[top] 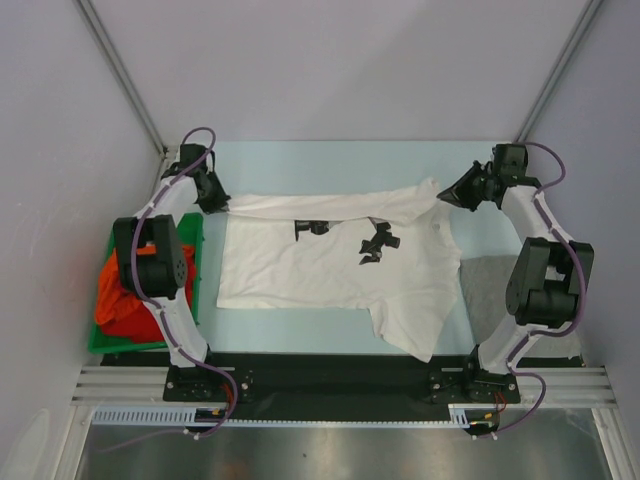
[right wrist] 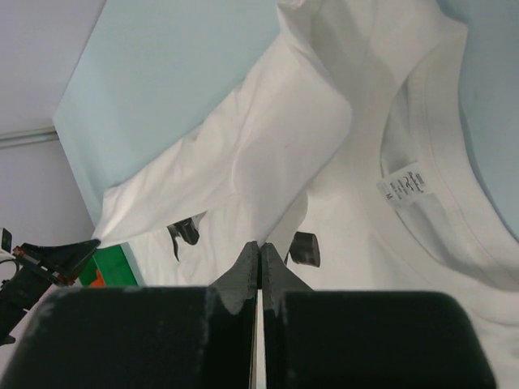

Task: Fold and stack the t-shirts
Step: Fold the tshirt

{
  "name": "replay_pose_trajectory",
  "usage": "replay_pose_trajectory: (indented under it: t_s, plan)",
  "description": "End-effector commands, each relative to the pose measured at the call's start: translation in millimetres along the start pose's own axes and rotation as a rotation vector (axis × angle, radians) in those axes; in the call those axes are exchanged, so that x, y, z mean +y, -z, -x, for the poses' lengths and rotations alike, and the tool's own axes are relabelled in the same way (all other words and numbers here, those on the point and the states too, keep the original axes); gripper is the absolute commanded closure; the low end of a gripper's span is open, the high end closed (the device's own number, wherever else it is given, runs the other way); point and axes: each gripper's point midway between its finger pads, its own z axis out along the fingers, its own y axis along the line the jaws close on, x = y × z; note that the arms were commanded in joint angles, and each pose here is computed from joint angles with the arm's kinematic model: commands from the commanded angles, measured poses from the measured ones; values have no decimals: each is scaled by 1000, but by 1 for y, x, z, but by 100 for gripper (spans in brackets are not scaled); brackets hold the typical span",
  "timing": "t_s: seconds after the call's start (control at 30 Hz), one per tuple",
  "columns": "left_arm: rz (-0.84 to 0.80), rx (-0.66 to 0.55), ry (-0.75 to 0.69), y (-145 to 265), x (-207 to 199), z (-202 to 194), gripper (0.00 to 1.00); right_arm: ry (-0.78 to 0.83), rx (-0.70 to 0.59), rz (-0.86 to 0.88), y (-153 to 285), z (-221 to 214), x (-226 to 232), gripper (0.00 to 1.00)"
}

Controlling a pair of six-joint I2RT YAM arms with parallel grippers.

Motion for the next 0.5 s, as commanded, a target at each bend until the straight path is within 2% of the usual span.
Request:
replay_pose_trajectory:
  t_s: [0.0, 0.17, 0.47]
  plan:
    - [-34, 63, -20, 3, 0, -13, 100, 60, -52, 36, 29, 8, 14, 100]
    - [-33, 127, 0, -7, 5, -37, 100, 80, -74, 17, 40, 12, 7, 100]
    - [-18, 148, 2, -19, 8, -40, 100, 49, -21, -29, 39, -10, -19, 100]
